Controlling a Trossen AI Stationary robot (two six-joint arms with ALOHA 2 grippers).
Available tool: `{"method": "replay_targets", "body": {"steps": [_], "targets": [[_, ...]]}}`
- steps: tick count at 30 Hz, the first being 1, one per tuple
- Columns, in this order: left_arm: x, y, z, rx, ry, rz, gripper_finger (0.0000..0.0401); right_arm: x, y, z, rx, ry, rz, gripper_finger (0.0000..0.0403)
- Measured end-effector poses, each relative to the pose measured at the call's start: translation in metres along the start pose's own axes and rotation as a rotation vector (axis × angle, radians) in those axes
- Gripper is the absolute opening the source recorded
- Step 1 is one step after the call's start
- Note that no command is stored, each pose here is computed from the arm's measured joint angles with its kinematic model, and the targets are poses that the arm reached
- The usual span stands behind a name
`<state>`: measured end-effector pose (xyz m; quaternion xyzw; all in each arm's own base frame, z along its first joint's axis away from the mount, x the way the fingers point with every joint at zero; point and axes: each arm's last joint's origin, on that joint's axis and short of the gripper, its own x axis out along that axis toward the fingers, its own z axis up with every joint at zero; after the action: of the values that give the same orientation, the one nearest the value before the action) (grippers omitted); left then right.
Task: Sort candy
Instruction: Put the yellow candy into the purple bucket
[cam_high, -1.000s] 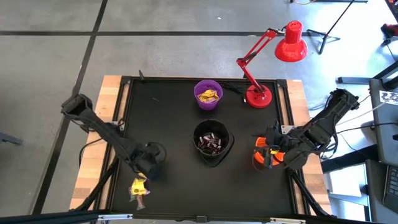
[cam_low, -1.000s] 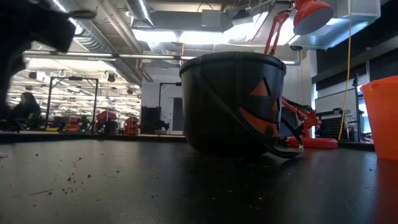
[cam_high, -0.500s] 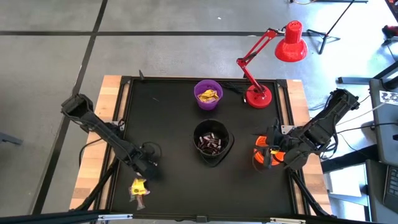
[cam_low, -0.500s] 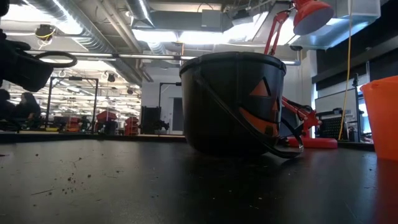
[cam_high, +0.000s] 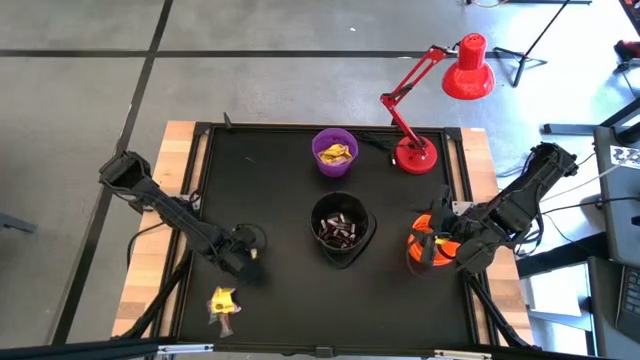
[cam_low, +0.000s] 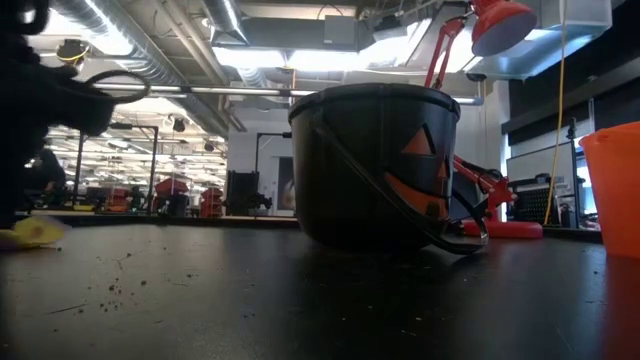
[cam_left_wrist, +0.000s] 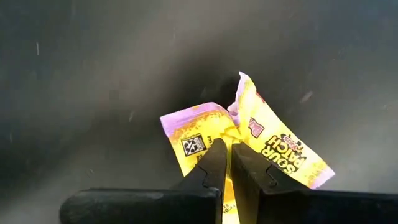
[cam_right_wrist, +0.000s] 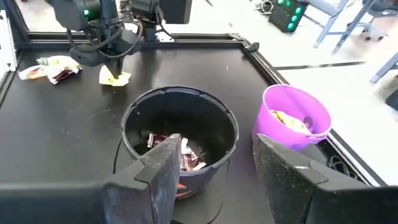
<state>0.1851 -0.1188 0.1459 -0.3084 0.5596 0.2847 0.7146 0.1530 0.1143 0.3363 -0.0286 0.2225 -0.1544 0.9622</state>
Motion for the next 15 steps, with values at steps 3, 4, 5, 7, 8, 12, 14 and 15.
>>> {"method": "replay_targets", "body": {"steps": [3,4,5,7,8,12,14,15], "targets": [[-0.009,-0.01,0.011,0.041,-0.081,-0.027,0.0002,0.0,0.0,0.001,0.007,-0.018,-0.018,0.0198],[-0.013,-0.014,0.015,0.057,-0.116,-0.032,0.0001,0.0,0.0,0.002,0.014,-0.028,-0.027,0.0198],[-0.017,-0.018,0.019,0.075,-0.153,-0.038,0.0001,0.0,0.001,0.002,0.02,-0.039,-0.036,0.0198],[-0.028,-0.028,0.029,0.116,-0.238,-0.056,0.0,0.001,0.002,0.003,0.026,-0.057,-0.057,0.0198],[-0.034,-0.032,0.033,0.135,-0.278,-0.066,0.0,0.002,0.003,0.004,0.028,-0.062,-0.063,0.0198],[-0.059,-0.051,0.05,0.217,-0.403,-0.103,0.0,0.007,0.01,0.005,0.02,-0.077,-0.075,0.0198],[-0.073,-0.059,0.056,0.251,-0.455,-0.125,0.0,0.009,0.015,0.005,0.01,-0.08,-0.074,0.0198],[-0.079,-0.063,0.059,0.267,-0.48,-0.139,0.0,0.011,0.017,0.005,0.004,-0.084,-0.071,0.0198]]}}
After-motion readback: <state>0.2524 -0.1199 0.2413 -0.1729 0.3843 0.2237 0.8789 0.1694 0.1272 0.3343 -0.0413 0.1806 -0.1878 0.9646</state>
